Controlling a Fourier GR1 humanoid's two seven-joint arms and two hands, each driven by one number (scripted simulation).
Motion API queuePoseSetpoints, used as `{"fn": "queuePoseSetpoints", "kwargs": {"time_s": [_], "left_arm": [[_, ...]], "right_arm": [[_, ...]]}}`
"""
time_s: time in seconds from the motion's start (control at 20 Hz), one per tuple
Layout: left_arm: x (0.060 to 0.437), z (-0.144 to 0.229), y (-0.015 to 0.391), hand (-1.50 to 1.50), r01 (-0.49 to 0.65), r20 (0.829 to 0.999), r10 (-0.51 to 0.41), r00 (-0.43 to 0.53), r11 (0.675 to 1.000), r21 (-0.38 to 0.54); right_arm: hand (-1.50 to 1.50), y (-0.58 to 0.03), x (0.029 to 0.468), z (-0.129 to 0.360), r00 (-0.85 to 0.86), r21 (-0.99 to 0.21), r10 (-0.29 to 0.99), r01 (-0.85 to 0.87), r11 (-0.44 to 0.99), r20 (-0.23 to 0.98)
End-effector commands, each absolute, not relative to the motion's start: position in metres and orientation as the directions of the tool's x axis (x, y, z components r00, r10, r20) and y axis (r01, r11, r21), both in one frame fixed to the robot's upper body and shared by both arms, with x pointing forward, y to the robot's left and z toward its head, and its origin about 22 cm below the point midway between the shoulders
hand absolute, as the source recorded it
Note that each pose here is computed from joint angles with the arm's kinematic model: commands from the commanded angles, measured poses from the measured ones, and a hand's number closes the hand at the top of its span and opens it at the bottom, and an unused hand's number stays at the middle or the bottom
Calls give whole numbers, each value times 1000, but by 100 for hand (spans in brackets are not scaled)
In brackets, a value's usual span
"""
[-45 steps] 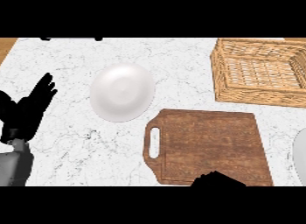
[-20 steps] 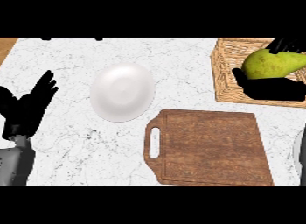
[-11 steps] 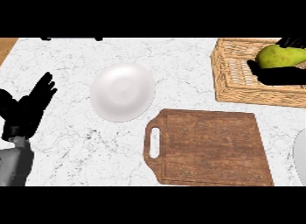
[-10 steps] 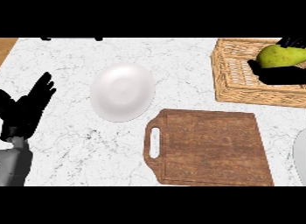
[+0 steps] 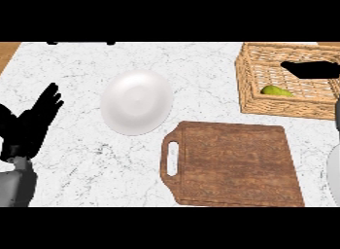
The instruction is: Pick the pear from the cutting board and place it in the basket
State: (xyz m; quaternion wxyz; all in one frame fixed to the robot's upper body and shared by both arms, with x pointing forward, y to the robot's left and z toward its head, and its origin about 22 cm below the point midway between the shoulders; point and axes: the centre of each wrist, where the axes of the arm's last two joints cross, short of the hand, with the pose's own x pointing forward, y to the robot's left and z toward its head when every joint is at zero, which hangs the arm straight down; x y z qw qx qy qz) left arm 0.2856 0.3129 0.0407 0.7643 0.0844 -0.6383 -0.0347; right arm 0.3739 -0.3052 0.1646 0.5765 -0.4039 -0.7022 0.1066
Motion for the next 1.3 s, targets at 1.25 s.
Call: {"fn": "queuePoseSetpoints", "kwargs": {"time_s": [1.25], "left_arm": [[287,45,303,0,-75,971,-160,179,981,176]], "right_arm": [[-150,-574,240,166,-50,-207,264,489,848,963]]}}
